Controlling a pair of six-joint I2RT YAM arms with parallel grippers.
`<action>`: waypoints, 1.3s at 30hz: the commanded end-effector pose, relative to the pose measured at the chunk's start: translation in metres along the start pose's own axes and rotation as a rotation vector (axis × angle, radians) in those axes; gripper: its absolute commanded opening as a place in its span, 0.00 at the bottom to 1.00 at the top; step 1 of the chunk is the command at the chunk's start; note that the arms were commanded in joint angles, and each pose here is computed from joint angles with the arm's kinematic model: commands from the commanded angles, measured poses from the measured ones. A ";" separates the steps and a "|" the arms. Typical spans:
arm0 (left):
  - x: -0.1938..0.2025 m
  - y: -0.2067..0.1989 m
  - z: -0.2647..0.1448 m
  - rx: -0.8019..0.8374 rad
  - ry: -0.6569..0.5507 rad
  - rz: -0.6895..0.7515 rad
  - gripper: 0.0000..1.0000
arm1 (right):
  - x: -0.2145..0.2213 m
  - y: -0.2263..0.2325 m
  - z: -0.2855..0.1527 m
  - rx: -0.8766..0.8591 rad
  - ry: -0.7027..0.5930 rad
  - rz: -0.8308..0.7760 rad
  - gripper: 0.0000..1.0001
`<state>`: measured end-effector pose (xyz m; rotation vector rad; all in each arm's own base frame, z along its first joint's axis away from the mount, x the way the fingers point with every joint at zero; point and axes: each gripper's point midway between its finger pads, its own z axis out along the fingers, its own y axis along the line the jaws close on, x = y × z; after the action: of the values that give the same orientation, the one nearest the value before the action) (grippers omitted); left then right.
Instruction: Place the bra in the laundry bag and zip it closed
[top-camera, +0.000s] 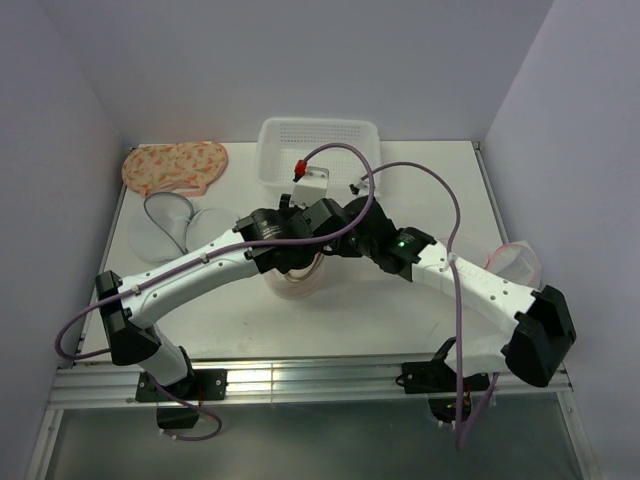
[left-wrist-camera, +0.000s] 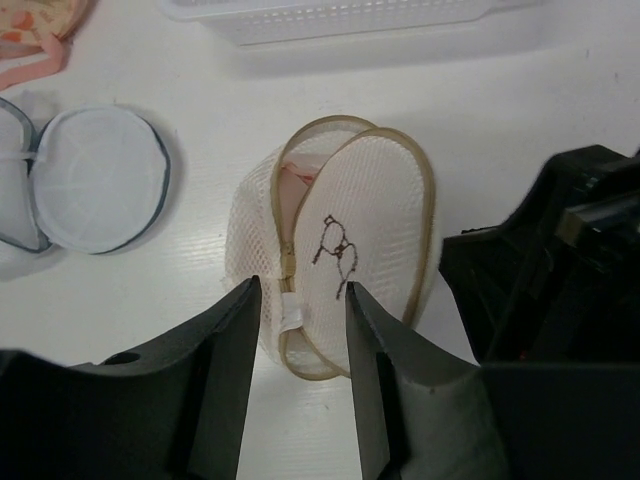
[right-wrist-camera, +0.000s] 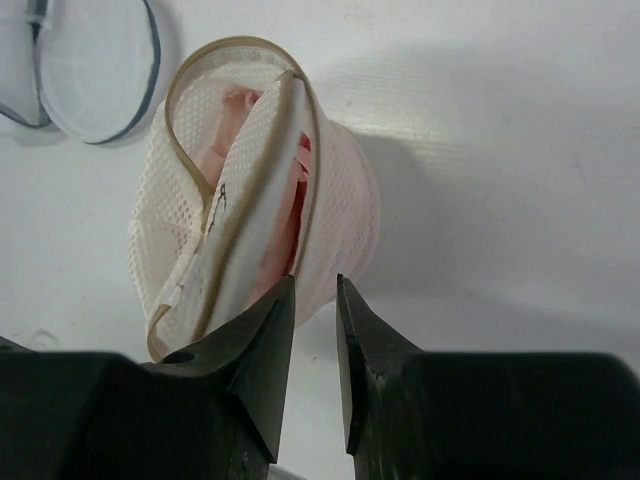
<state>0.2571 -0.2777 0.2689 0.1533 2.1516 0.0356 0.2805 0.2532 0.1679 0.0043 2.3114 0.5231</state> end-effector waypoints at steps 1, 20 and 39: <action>-0.012 -0.020 -0.002 0.082 -0.028 -0.024 0.46 | -0.015 -0.010 -0.026 0.024 -0.083 0.021 0.31; 0.017 0.062 0.070 0.074 0.070 -0.201 0.52 | -0.014 0.037 -0.062 -0.162 -0.135 0.070 0.54; 0.050 0.077 0.104 0.156 0.140 -0.301 0.37 | 0.007 0.054 -0.006 -0.167 -0.073 0.119 0.15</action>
<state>0.3227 -0.1977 0.1664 -0.0679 2.3376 -0.2219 0.2537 0.2932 0.1732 0.0563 2.2603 0.6804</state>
